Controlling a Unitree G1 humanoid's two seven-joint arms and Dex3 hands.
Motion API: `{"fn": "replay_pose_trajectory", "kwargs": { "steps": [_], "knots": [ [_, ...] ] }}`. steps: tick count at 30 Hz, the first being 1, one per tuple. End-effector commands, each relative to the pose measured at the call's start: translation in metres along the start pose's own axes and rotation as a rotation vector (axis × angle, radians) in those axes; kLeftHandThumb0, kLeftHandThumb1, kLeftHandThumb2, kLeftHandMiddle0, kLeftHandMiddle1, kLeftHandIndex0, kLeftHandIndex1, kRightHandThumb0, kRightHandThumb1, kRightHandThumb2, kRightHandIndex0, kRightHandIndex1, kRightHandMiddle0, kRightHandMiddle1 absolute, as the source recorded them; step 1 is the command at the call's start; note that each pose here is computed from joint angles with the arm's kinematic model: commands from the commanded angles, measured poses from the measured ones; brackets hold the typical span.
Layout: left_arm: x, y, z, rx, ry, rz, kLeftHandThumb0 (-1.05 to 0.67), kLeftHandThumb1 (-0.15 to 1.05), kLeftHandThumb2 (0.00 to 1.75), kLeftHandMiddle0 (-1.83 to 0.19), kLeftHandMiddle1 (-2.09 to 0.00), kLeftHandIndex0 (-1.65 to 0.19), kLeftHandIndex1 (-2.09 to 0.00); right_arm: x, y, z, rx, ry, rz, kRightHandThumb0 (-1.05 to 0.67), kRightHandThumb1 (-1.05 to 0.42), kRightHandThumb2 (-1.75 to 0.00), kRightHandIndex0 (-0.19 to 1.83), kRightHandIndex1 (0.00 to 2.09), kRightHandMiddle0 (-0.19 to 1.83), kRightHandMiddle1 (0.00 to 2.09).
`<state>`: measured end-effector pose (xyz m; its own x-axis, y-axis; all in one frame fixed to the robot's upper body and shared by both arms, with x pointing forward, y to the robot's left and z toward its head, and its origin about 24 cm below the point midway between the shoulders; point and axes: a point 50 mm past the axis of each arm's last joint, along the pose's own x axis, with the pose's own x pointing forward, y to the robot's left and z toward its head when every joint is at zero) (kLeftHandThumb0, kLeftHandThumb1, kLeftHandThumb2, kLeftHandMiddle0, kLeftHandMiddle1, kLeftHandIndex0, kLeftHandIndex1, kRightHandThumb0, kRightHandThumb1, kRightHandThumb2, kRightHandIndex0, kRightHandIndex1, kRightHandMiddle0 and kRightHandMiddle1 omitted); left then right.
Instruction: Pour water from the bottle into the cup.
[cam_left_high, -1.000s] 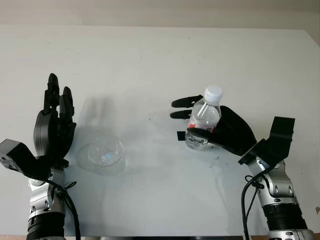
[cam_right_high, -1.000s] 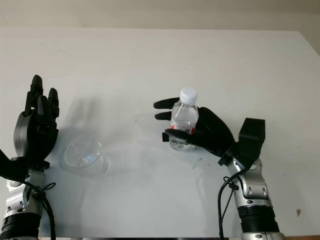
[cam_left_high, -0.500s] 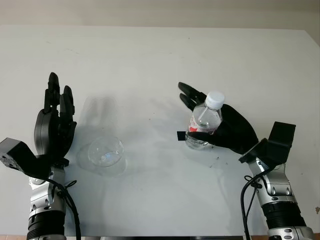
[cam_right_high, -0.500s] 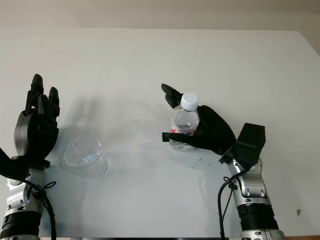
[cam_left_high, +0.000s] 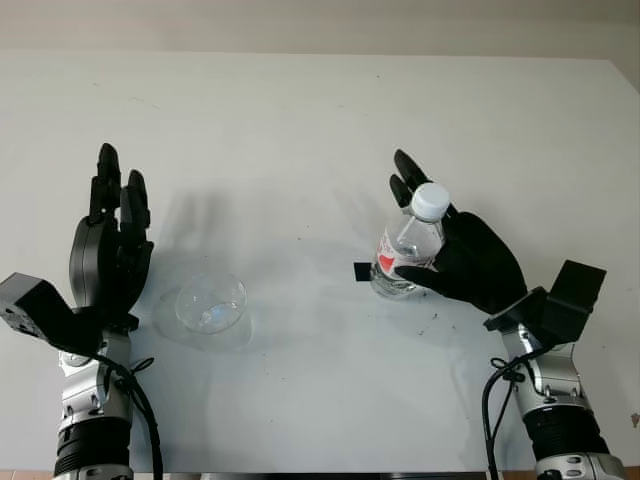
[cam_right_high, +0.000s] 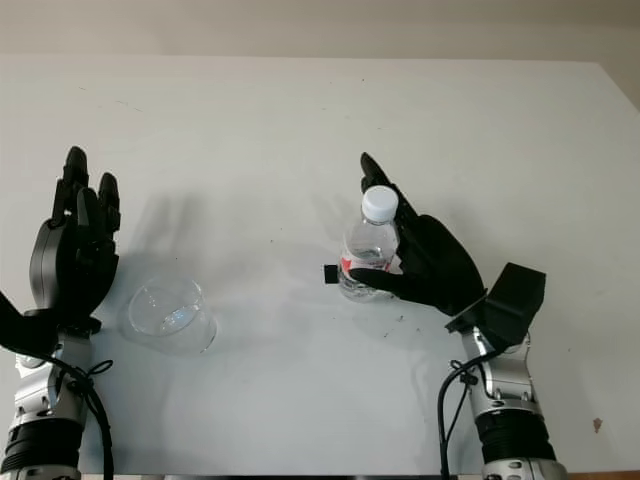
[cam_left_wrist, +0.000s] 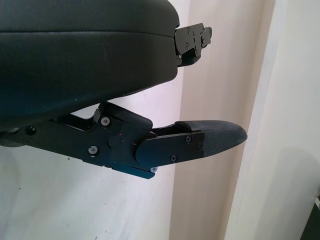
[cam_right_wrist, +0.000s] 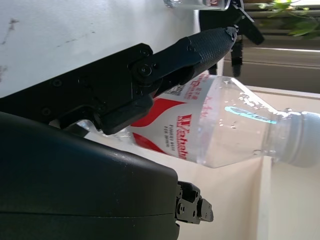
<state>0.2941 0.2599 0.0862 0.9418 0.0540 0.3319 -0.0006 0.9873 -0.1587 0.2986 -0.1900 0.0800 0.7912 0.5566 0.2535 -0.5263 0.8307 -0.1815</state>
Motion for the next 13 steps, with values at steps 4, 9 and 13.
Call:
{"fn": "replay_pose_trajectory", "kwargs": {
  "steps": [4, 9, 13],
  "knots": [
    [-0.004, 0.001, -0.007, 0.000, 0.019, 0.002, -0.75, 1.05, 0.54, 0.17, -0.05, 0.16, -0.05, -0.008, -0.001, 0.009, -0.008, -0.080, -0.043, -0.89, -0.96, -0.06, -0.19, 0.00, -0.19, 0.00],
    [-0.005, 0.000, -0.007, -0.007, 0.015, 0.004, -0.75, 1.05, 0.54, 0.17, -0.05, 0.17, -0.05, -0.014, -0.001, 0.009, -0.002, -0.092, -0.073, -0.98, -0.96, -0.06, -0.19, 0.00, -0.19, 0.00],
    [-0.007, 0.000, -0.007, -0.014, 0.018, 0.006, -0.75, 1.05, 0.54, 0.18, -0.05, 0.18, -0.05, -0.016, -0.002, 0.006, 0.006, -0.074, -0.066, -0.96, -0.95, -0.05, -0.19, 0.00, -0.19, 0.00]
  ]
}}
